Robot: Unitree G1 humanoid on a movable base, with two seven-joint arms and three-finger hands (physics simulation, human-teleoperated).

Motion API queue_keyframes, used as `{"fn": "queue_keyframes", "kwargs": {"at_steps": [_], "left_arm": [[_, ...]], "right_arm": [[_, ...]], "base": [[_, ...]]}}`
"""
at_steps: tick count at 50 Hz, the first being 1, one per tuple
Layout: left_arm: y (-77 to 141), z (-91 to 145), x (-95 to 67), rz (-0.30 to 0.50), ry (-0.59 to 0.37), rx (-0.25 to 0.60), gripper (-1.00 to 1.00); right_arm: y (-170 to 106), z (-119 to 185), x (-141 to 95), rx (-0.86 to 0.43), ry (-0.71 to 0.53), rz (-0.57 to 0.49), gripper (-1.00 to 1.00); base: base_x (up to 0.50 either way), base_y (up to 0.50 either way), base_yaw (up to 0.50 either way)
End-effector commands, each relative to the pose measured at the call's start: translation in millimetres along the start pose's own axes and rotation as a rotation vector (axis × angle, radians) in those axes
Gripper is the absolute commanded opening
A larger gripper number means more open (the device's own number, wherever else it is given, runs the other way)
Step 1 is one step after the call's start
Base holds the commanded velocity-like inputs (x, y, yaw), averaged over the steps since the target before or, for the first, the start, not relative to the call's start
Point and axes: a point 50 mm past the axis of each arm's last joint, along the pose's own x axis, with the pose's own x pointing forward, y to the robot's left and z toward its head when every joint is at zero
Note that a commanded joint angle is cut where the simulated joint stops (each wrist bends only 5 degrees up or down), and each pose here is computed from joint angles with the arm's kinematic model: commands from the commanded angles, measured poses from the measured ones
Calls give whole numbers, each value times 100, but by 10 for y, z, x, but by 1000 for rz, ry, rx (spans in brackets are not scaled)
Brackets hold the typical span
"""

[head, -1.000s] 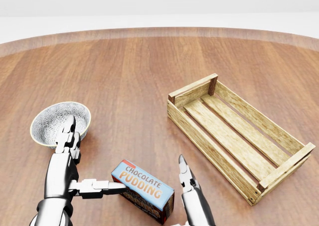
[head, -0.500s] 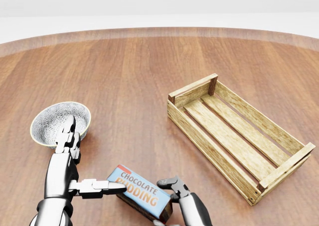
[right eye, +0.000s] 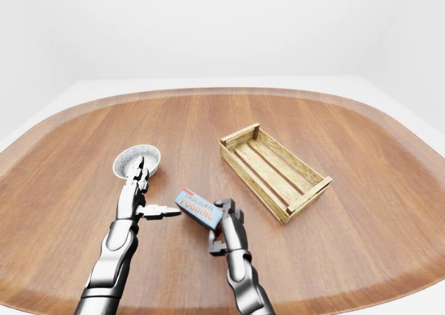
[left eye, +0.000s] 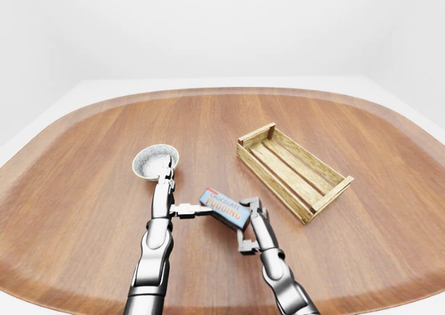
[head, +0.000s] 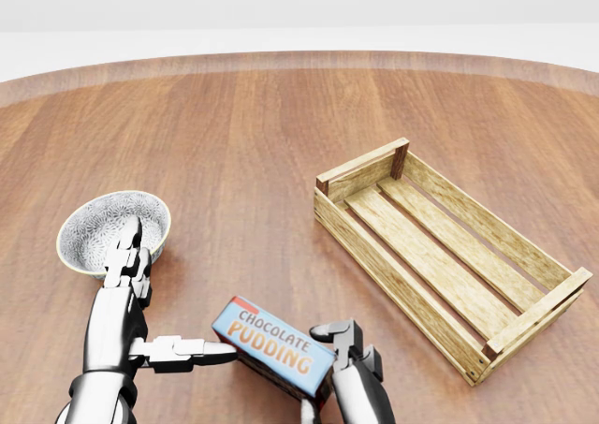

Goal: Pick up the chocolate pudding and put it in the tray.

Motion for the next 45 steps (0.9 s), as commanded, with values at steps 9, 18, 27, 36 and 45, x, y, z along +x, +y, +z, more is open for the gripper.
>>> {"fn": "queue_keyframes", "kwargs": {"at_steps": [9,18,27,36,45], "left_arm": [[-3,-1,-4,-2,5,11,100],[-4,-3,-4,-3,5,11,100],[-5,-1,0,-1,8,10,100],[-2,-4,9,2,10,7,100],[1,-19,21,4,12,6,100]], "right_arm": [[-212,488,-89,109,-214,-34,-100],[-236,587,-169,96,-269,-51,-100],[-290,611,-167,103,-282,-64,-100],[-346,649,-167,134,-297,-80,-100],[-508,908,-155,186,-407,-110,-100]], "base": [[0,0,0],[0,0,0],[0,0,0],[0,0,0],[0,0,0]]}}
